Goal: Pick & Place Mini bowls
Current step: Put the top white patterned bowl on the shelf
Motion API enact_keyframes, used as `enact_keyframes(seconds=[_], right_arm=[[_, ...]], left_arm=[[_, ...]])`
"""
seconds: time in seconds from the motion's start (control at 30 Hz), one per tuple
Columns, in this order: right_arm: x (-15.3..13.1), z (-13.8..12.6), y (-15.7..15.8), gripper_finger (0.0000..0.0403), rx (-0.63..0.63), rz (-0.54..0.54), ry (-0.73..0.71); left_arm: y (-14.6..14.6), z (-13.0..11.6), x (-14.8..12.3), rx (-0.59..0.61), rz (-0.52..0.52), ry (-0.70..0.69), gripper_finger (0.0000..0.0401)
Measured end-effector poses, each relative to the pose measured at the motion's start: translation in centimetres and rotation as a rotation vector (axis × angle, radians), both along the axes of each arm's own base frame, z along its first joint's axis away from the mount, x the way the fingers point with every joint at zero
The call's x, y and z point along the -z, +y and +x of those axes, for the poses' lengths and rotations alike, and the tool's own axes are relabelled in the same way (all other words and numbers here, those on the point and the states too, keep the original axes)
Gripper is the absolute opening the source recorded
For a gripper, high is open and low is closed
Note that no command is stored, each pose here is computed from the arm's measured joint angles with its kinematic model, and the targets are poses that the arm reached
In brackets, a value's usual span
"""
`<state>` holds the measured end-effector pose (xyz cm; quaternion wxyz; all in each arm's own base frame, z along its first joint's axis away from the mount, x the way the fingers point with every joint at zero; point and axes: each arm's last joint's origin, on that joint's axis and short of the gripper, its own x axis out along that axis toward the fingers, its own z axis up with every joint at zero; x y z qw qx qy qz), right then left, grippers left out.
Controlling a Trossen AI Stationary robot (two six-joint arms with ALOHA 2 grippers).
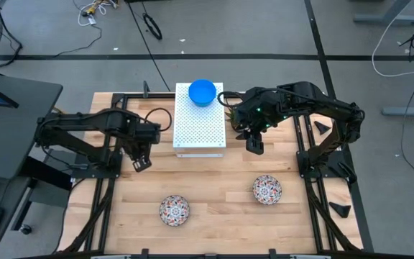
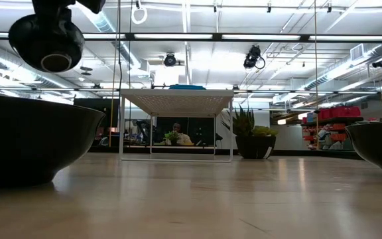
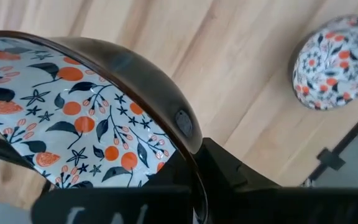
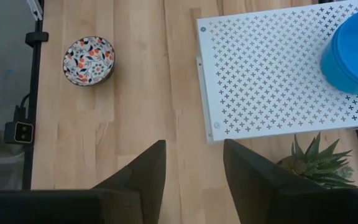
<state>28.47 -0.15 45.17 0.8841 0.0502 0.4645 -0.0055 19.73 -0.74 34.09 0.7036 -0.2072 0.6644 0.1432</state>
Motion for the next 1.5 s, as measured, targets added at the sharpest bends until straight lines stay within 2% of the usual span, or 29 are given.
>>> enact_keyframes(seconds=[0.27, 0.4, 0.67, 0.9, 1.07, 1.2, 1.33, 1.5], right_arm=[[0.0, 0.0, 0.0, 0.0162, -0.006, -0.005, 0.000], [0.0, 0.0, 0.0, 0.0162, -0.017, -0.012, 0.000], [0.3, -0.5, -0.1, 0.0162, -0.055, -0.037, 0.056], [0.6, -1.0, -1.1, 0.0162, -0.026, -0.036, 0.121], [0.6, -1.3, -2.0, 0.0162, 0.005, -0.036, 0.127], [0.4, -1.6, -2.5, 0.0162, 0.007, -0.046, 0.123], [0.3, -1.7, -2.9, 0.0162, 0.024, -0.043, 0.120], [0.3, -1.8, -2.9, 0.0162, 0.022, -0.045, 0.120]], left_arm=[[0.0, 0.2, 0.1, 0.046, 0.008, 0.003, 0.0015], [0.0, 0.3, 0.2, 0.131, 0.017, 0.004, 0.0015], [0.1, 1.0, 0.8, 0.375, 0.077, 0.023, 0.0015], [0.6, 1.3, 1.0, 0.655, 0.250, 0.079, 0.0015], [0.9, 1.4, 1.0, 0.953, 0.355, 0.137, 0.0015], [1.3, 1.5, 1.0, 1.130, 0.453, 0.219, 0.0015], [1.5, 1.8, 0.9, 1.274, 0.544, 0.287, 0.0015], [1.5, 3.0, 0.8, 1.328, 0.622, 0.201, 0.0015]])
